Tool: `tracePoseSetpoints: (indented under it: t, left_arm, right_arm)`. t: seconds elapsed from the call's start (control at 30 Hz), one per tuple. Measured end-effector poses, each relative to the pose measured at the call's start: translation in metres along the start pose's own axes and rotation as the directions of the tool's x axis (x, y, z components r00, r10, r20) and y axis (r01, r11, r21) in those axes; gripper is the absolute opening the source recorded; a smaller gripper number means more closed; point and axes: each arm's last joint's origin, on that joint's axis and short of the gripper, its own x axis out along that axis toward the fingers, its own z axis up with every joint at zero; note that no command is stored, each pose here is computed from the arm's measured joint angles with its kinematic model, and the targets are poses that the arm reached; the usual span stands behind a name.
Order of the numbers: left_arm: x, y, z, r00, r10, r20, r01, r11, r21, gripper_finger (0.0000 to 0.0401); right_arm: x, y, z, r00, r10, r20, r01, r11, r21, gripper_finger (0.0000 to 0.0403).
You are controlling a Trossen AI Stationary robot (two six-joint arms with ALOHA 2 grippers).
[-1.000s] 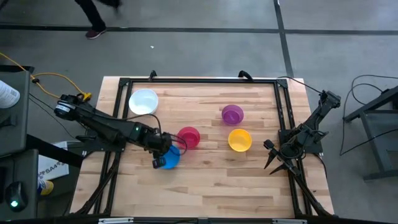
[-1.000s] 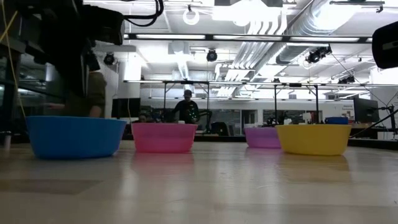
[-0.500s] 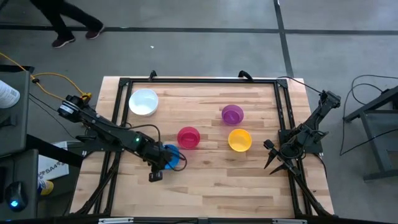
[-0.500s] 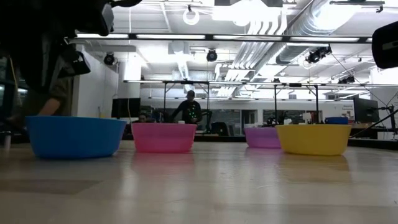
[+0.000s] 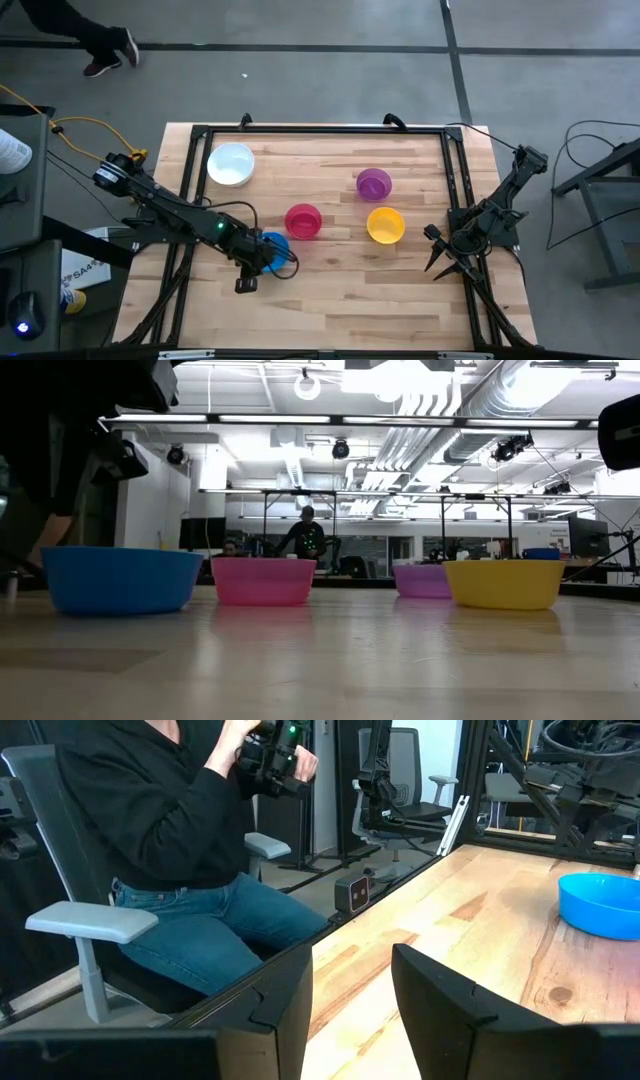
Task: Nest bowls inside each other
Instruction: Stack the blue bowl on top of the white bowl
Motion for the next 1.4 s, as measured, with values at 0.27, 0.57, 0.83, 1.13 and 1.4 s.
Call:
tracePoseSetpoints:
  t: [0.27,0.57,0.83,1.13,1.4]
  left_arm:
    - [0.011,-0.001,-0.003,0.998,0.028,-0.053,-0.025,0.997,0.071,0.0110]
    - [0.019,0.001,-0.005,0.993,0.071,-0.091,-0.061,0.992,0.106,0.0110]
    - [0.020,0.004,-0.007,0.987,0.121,-0.104,-0.109,0.988,0.114,0.0110]
    - [0.029,0.005,-0.006,0.983,0.146,-0.116,-0.126,0.979,0.160,0.0110]
    - [0.029,0.005,-0.006,0.982,0.146,-0.117,-0.127,0.979,0.157,0.0096]
  right_arm:
    - [0.000,0.000,0.000,1.000,0.000,0.000,0.000,1.000,0.000,0.0133]
    - [0.000,0.000,0.000,1.000,0.000,-0.001,0.000,1.000,0.000,0.0133]
    - [0.000,0.000,0.000,1.000,0.000,0.000,0.000,1.000,0.000,0.0133]
    - [0.000,0.000,0.000,1.000,0.001,-0.001,-0.001,1.000,0.000,0.0133]
    - [0.000,0.000,0.000,1.000,0.001,-0.001,-0.001,1.000,0.000,0.0133]
